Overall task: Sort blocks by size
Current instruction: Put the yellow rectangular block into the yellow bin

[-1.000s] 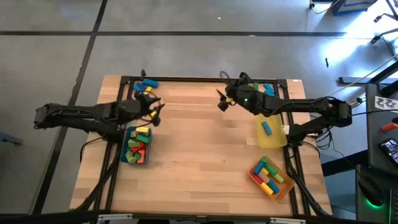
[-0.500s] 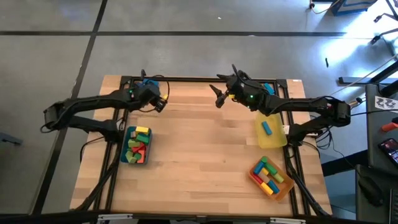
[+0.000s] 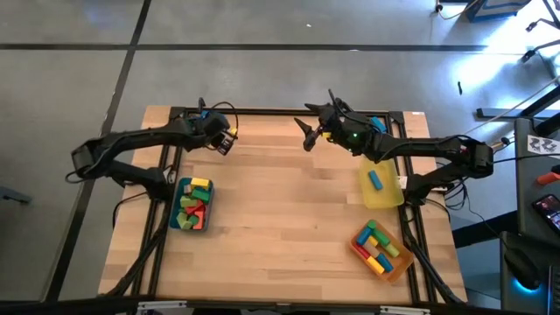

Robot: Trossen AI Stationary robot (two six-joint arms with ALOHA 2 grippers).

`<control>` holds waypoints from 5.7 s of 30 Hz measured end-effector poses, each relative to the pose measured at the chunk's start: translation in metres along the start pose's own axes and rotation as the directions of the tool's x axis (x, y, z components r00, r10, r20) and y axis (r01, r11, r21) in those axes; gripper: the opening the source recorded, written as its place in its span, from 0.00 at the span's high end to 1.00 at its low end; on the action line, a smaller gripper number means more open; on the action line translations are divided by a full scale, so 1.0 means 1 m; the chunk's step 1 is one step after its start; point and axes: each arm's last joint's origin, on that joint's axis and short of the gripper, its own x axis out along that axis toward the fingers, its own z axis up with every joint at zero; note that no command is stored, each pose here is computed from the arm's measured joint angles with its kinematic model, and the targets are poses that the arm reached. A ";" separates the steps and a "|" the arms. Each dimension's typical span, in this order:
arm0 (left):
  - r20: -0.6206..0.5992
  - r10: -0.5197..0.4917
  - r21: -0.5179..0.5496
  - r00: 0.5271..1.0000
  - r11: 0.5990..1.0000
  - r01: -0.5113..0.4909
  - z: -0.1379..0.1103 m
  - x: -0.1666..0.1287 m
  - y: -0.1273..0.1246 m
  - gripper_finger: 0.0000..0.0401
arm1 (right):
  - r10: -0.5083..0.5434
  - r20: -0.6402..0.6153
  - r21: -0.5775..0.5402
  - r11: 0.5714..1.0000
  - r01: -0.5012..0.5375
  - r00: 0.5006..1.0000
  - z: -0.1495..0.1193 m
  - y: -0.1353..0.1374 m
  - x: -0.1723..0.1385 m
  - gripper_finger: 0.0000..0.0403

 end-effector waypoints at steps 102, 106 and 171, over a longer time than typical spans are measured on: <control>-0.420 0.134 0.385 0.898 0.922 0.042 0.035 0.110 -0.025 0.99 | -0.031 0.043 -0.236 0.971 0.040 0.999 0.005 -0.001 0.000 0.32; -0.387 0.082 0.418 0.919 0.903 0.096 0.033 0.092 -0.049 0.99 | -0.029 0.025 -0.243 0.969 0.034 0.999 0.003 -0.001 0.000 0.32; -0.216 -0.361 0.208 0.907 0.891 0.404 -0.026 0.068 -0.036 0.56 | -0.028 0.018 -0.246 0.969 0.031 0.999 0.002 -0.001 0.000 0.32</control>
